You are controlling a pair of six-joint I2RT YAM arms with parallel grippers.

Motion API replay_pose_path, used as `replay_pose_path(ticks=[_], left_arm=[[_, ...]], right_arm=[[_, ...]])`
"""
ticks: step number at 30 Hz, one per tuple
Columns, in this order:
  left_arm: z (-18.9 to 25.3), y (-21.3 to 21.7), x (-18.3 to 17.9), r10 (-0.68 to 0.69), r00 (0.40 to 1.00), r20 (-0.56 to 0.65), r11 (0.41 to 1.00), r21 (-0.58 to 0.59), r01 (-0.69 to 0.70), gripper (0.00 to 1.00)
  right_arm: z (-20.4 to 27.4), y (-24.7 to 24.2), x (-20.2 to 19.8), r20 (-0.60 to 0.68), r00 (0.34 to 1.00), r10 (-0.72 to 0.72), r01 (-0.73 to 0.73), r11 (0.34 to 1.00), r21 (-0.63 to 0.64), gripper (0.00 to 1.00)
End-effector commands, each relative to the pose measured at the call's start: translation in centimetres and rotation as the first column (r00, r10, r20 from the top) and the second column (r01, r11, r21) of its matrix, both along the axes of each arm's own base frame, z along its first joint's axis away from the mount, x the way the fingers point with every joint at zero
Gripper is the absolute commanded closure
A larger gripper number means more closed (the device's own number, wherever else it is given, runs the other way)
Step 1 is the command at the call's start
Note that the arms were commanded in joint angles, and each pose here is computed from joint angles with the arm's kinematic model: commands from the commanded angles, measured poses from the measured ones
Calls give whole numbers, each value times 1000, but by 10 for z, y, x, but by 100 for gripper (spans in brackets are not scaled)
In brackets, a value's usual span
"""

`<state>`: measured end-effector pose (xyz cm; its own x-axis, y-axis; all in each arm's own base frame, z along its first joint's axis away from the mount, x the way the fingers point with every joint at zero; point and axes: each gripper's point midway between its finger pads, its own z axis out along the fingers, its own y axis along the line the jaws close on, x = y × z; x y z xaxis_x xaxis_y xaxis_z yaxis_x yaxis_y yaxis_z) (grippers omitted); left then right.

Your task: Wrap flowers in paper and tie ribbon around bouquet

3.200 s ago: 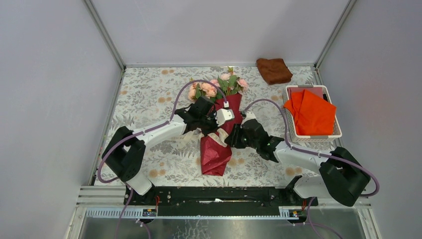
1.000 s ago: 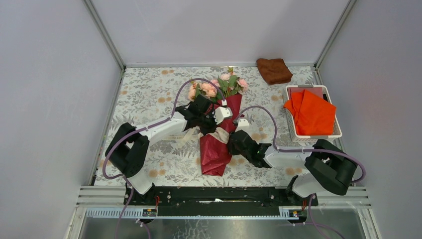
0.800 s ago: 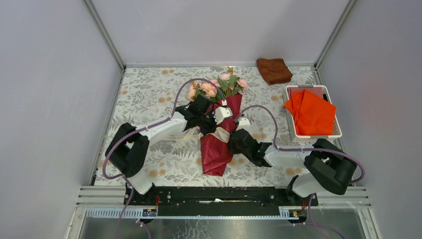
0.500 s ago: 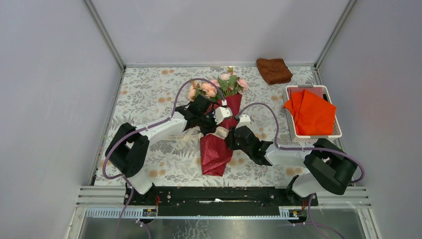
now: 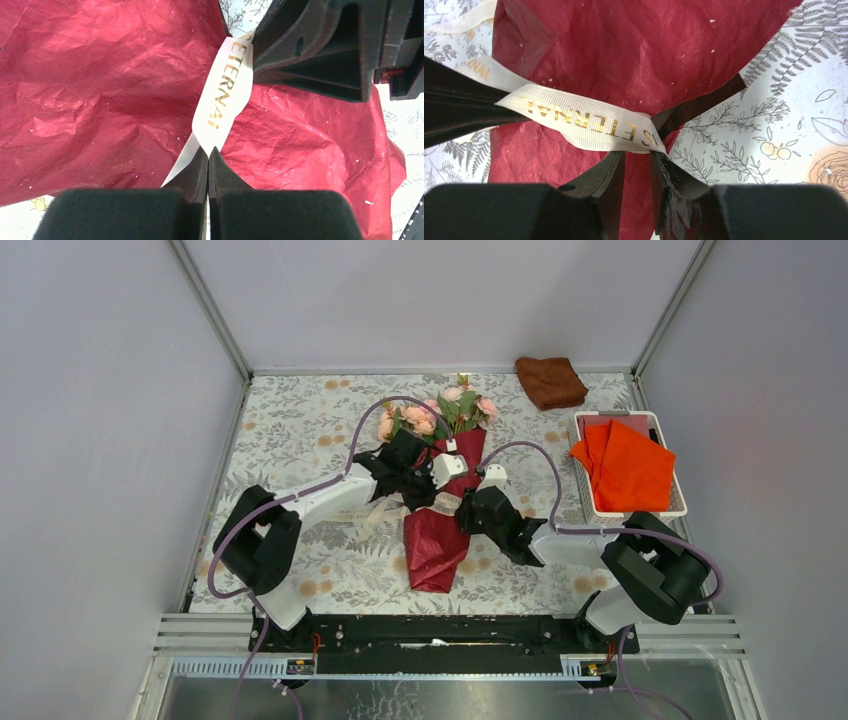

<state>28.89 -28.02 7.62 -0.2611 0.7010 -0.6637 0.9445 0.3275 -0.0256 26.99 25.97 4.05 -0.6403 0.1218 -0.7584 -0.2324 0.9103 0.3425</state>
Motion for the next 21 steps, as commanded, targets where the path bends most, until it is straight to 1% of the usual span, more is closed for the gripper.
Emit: replay_pose_path(ticks=[1, 3, 6, 8, 10, 13, 16, 17, 18, 20, 21], left_arm=[[7, -7, 11, 0, 1000, 19, 1000, -31, 1, 100], [7, -7, 11, -1, 1000, 19, 999, -32, 1, 100], [7, -7, 11, 0, 1000, 17, 1000, -31, 1, 100], [7, -7, 11, -1, 1000, 14, 1000, -31, 1, 100], [8, -7, 11, 0, 1000, 13, 999, -33, 1, 100], [11, -6, 12, 3, 1000, -9, 998, -60, -4, 100], [12, 0, 24, 36, 999, -2, 998, -50, -36, 95], [11, 3, 28, 45, 999, 2, 998, -43, -45, 92], [10, 5, 29, 49, 999, -1, 998, -36, -49, 87], [9, 9, 28, 40, 999, -2, 999, -22, -40, 65], [10, 12, 26, 21, 1000, 3, 1000, -11, -21, 58]], right_arm=[[24, 0, 30, 84, 993, -87, 84, 996, 33, 68], [24, -1, 34, 84, 991, -104, 101, 994, 36, 70], [23, -2, 38, 86, 989, -117, 114, 993, 43, 78], [22, -2, 40, 83, 989, -119, 116, 992, 46, 87], [22, -2, 41, 83, 990, -116, 113, 993, 47, 99], [24, 1, 36, 77, 995, -62, 59, 998, 39, 100], [31, 15, 17, 63, 992, 110, -112, 993, 30, 100], [33, 19, 7, 51, 983, 175, -177, 984, 21, 100], [35, 21, -4, 34, 970, 240, -241, 970, 21, 100], [38, 22, -24, 6, 942, 335, -335, 942, 25, 100], [39, 23, -34, -16, 924, 383, -382, 923, 32, 100]])
